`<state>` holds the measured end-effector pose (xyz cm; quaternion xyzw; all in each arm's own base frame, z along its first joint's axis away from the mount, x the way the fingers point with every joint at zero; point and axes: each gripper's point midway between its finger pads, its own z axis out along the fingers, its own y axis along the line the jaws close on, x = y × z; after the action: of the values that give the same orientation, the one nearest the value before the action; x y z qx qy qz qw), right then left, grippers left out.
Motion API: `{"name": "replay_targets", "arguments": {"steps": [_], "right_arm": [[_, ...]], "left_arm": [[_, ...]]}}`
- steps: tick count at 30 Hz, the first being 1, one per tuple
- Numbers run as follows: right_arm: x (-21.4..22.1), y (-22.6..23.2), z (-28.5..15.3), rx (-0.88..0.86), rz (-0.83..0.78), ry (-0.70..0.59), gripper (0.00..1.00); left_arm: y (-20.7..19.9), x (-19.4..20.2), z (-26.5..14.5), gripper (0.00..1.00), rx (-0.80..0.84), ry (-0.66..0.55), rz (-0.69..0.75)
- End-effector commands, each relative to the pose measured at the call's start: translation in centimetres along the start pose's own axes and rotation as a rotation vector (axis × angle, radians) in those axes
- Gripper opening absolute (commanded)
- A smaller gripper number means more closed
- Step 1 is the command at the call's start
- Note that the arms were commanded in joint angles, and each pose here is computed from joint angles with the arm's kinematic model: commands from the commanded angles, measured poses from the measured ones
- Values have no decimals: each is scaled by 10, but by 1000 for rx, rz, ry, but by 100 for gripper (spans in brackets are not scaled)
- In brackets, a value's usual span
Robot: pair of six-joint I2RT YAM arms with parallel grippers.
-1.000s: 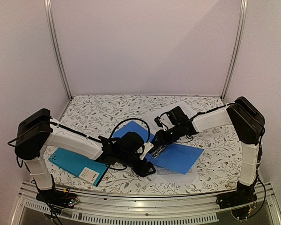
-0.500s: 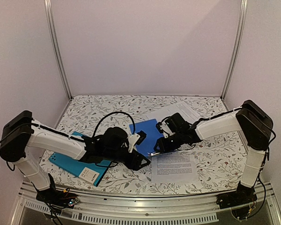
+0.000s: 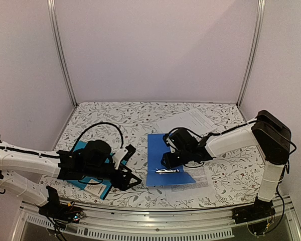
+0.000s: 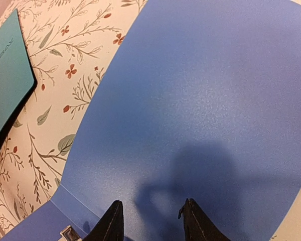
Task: Put the files into the folder
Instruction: Move the folder to the center of the board.
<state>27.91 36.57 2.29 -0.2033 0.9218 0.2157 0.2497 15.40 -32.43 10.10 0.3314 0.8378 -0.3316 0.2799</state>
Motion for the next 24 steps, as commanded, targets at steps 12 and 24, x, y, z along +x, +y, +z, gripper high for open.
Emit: {"name": "replay_targets", "arguments": {"steps": [12,24], "right_arm": [[-32,-25,10,109,-25,-10,42],[-53,-13,-14,49,-109,-50,42]], "left_arm": [[25,-14,-74,88,-170,-209,-13],[30,-51,-90,87,-261,-291,-93]]}}
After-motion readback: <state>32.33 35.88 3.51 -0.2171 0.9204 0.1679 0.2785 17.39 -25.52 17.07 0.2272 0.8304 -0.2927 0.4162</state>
